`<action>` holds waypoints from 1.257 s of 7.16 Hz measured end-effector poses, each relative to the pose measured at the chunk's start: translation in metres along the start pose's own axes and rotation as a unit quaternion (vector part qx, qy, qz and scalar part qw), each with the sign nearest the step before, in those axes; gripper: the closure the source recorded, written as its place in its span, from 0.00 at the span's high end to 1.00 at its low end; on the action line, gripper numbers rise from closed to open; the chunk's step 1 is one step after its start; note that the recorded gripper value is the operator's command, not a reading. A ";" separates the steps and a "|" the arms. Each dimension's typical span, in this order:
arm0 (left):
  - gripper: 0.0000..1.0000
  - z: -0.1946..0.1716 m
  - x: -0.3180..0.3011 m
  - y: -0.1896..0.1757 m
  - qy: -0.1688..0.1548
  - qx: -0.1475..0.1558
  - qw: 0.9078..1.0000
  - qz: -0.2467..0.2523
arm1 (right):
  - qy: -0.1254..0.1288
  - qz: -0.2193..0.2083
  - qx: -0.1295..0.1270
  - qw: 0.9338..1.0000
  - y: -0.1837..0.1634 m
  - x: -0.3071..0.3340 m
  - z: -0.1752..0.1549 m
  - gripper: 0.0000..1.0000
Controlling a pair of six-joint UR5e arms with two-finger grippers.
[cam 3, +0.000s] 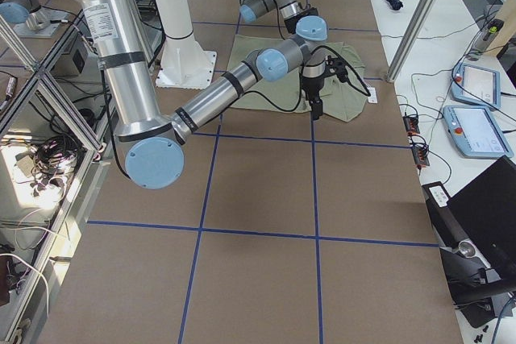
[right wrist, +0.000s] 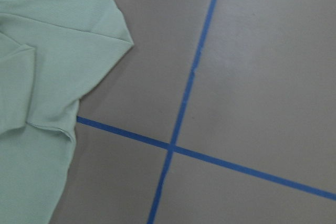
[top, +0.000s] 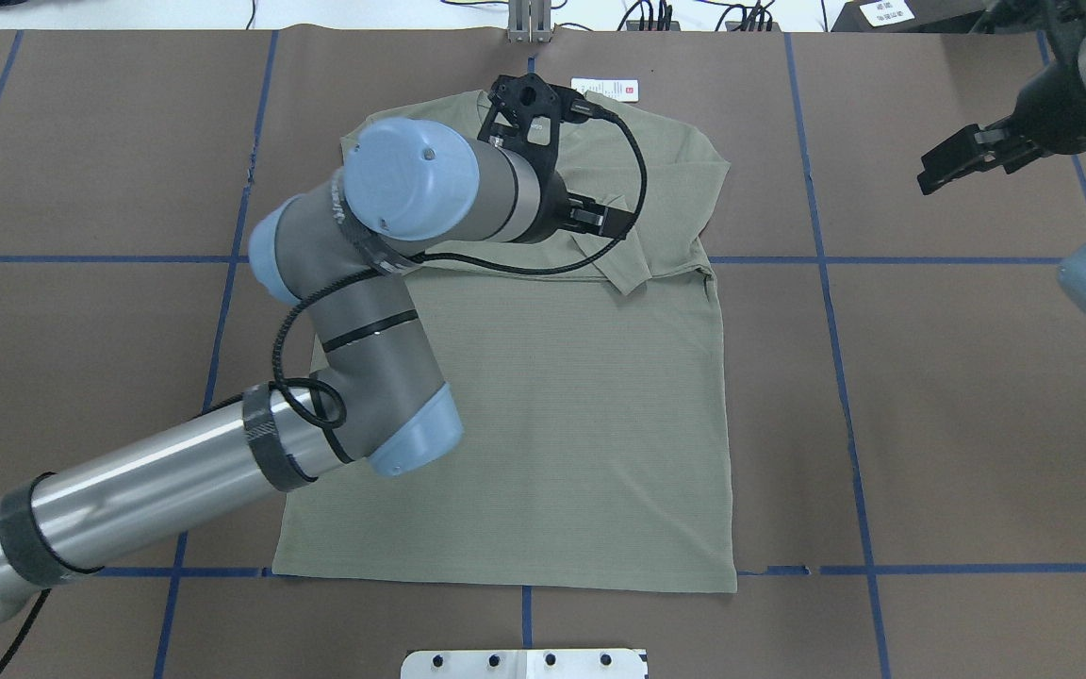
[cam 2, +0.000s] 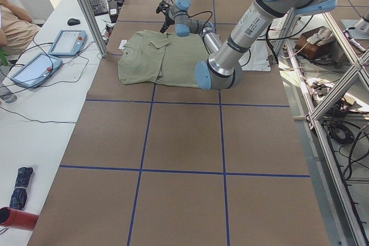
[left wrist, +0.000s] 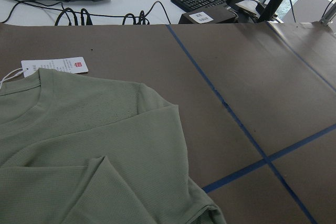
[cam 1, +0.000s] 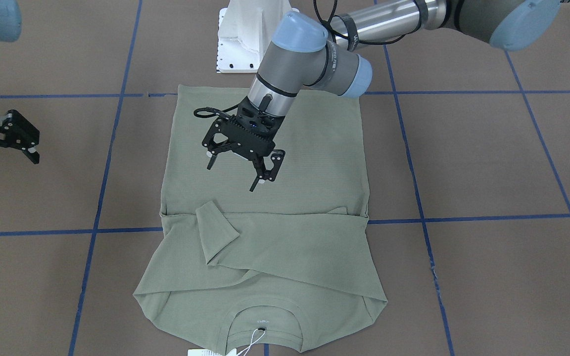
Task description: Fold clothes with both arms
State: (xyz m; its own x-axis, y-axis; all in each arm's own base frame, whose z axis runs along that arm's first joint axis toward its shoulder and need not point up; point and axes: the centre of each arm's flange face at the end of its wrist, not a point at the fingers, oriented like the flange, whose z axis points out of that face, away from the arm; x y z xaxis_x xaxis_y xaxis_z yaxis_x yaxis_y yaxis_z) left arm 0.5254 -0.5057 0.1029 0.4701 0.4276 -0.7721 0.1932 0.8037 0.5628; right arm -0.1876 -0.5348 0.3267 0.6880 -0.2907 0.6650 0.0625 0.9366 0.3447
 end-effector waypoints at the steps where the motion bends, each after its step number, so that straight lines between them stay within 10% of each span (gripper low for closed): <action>1: 1.00 -0.028 -0.039 0.000 -0.019 -0.027 0.999 0.022 | -0.015 -0.018 0.015 1.000 -0.017 -0.035 0.013 1.00; 4: 1.00 -0.111 -0.182 0.011 -0.022 -0.080 0.993 0.088 | -0.001 0.024 0.023 0.999 -0.071 -0.146 0.073 0.98; 9: 1.00 -0.135 -0.241 0.044 -0.025 -0.083 0.992 0.093 | 0.118 0.092 0.077 0.986 -0.104 -0.334 0.195 0.77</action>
State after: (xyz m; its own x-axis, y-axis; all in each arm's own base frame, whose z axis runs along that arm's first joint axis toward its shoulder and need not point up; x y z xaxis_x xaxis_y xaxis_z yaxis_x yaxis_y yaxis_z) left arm 0.3043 -0.5173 0.2736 0.5266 0.5571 -0.6421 -0.0428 0.7717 0.6345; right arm -0.5650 -0.5735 0.1975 0.8278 -0.0472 0.5591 -0.1774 0.9234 0.3405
